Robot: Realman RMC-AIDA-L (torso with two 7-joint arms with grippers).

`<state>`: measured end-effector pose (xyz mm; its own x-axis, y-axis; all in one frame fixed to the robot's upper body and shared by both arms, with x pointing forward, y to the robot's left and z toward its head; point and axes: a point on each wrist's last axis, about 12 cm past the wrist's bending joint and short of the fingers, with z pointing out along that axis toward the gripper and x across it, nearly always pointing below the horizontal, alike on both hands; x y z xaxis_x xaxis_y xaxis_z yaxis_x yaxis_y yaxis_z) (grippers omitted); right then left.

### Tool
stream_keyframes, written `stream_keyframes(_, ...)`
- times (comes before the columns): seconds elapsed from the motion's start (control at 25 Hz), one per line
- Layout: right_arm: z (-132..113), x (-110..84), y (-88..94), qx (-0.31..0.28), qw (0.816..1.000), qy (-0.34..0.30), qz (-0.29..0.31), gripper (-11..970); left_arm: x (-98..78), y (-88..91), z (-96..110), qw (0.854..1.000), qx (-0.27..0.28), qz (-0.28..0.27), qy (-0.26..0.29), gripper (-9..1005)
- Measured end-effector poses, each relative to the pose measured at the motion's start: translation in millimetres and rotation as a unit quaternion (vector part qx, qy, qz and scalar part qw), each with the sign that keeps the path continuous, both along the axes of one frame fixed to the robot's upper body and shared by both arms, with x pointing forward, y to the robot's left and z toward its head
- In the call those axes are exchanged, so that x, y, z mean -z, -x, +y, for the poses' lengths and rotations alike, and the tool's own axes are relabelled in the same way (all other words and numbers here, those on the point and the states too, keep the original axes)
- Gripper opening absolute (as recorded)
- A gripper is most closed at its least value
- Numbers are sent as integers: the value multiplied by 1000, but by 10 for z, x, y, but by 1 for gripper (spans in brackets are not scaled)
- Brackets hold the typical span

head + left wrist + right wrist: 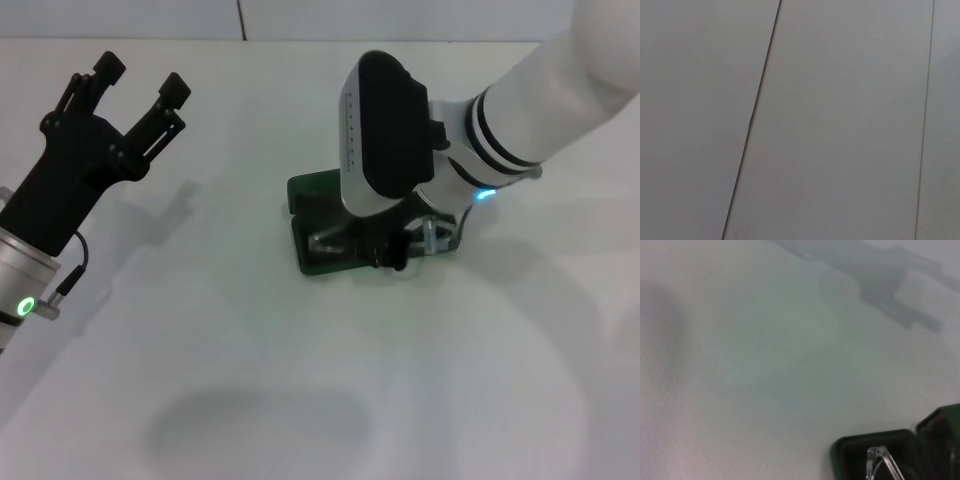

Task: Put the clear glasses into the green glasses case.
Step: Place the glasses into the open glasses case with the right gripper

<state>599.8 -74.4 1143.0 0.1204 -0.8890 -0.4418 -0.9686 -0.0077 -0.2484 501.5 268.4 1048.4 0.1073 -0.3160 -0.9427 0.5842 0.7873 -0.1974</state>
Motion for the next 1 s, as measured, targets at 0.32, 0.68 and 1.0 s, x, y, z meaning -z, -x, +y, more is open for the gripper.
stream_keyframes(0.32,-146,-162,186,-12,1000,-25,10,218,-2,8,5,1000,0,-1,1,888)
stream_keyframes(0.68,-394,-231,158,29,999,-33,-11,219,-4,13,5,1000,1,-2,2,887)
stream_keyframes(1.0,-413,-225,111,39,999,-31,-19,221,-9,7,9,1000,2,-3,2,887)
